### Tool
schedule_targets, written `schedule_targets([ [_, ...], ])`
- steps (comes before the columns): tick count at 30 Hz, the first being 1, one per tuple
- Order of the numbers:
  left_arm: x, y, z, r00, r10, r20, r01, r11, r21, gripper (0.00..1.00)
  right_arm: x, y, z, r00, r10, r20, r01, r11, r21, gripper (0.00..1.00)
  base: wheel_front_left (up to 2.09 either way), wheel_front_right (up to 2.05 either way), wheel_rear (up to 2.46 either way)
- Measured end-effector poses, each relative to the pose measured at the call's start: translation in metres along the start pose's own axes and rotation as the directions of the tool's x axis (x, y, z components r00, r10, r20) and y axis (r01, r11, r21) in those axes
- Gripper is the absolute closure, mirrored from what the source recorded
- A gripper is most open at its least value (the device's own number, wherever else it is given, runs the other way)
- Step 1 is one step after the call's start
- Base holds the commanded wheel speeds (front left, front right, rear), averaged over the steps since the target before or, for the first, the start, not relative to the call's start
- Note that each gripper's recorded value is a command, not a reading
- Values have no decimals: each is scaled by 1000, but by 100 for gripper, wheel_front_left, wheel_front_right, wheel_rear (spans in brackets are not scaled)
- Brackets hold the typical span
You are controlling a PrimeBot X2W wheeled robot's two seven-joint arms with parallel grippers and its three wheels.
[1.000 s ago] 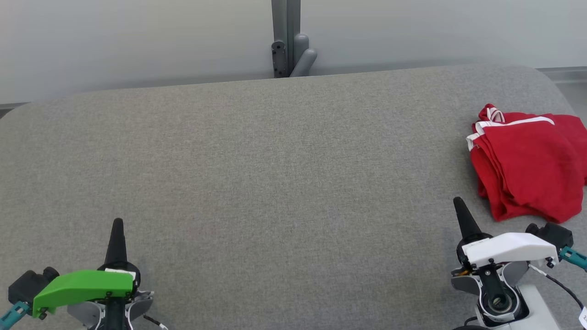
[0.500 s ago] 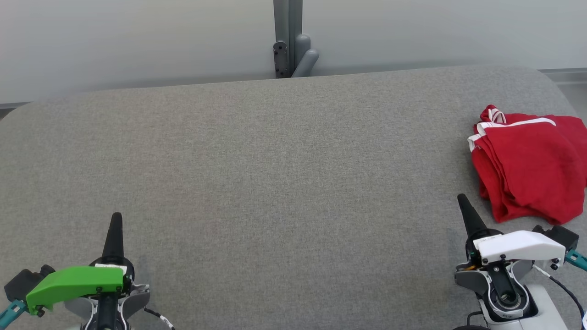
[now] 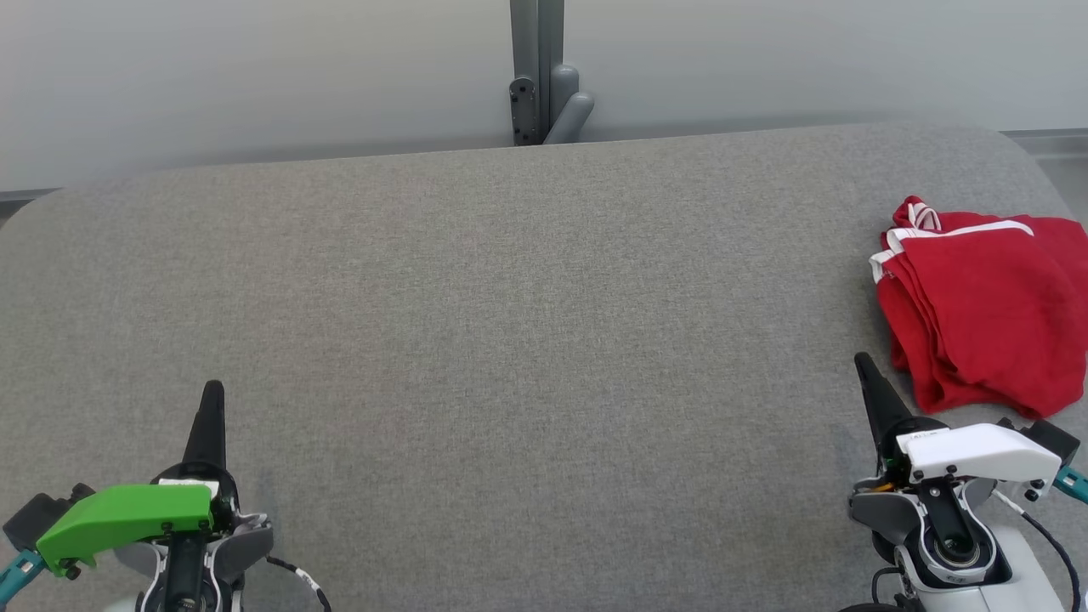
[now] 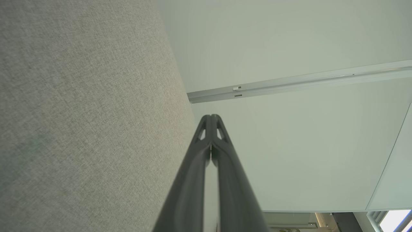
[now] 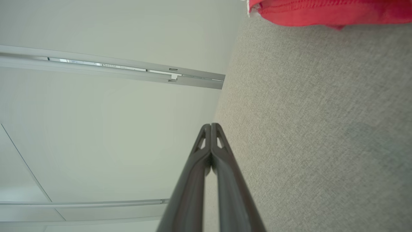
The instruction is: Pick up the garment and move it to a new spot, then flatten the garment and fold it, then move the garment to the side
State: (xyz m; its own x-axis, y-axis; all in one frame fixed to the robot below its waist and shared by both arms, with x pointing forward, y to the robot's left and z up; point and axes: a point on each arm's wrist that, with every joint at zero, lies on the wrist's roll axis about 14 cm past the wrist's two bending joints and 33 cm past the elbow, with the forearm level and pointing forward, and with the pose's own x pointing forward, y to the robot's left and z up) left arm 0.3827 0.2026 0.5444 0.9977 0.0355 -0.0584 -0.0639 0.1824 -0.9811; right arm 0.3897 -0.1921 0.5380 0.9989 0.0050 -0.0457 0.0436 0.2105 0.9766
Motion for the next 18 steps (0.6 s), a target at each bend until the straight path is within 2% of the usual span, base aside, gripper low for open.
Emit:
schedule_targets([
  [18,2,-12,2,999,-36,-14,34,992,-119,100,3,9,4,999,33,3,-33,990,138,100,0,0,0],
])
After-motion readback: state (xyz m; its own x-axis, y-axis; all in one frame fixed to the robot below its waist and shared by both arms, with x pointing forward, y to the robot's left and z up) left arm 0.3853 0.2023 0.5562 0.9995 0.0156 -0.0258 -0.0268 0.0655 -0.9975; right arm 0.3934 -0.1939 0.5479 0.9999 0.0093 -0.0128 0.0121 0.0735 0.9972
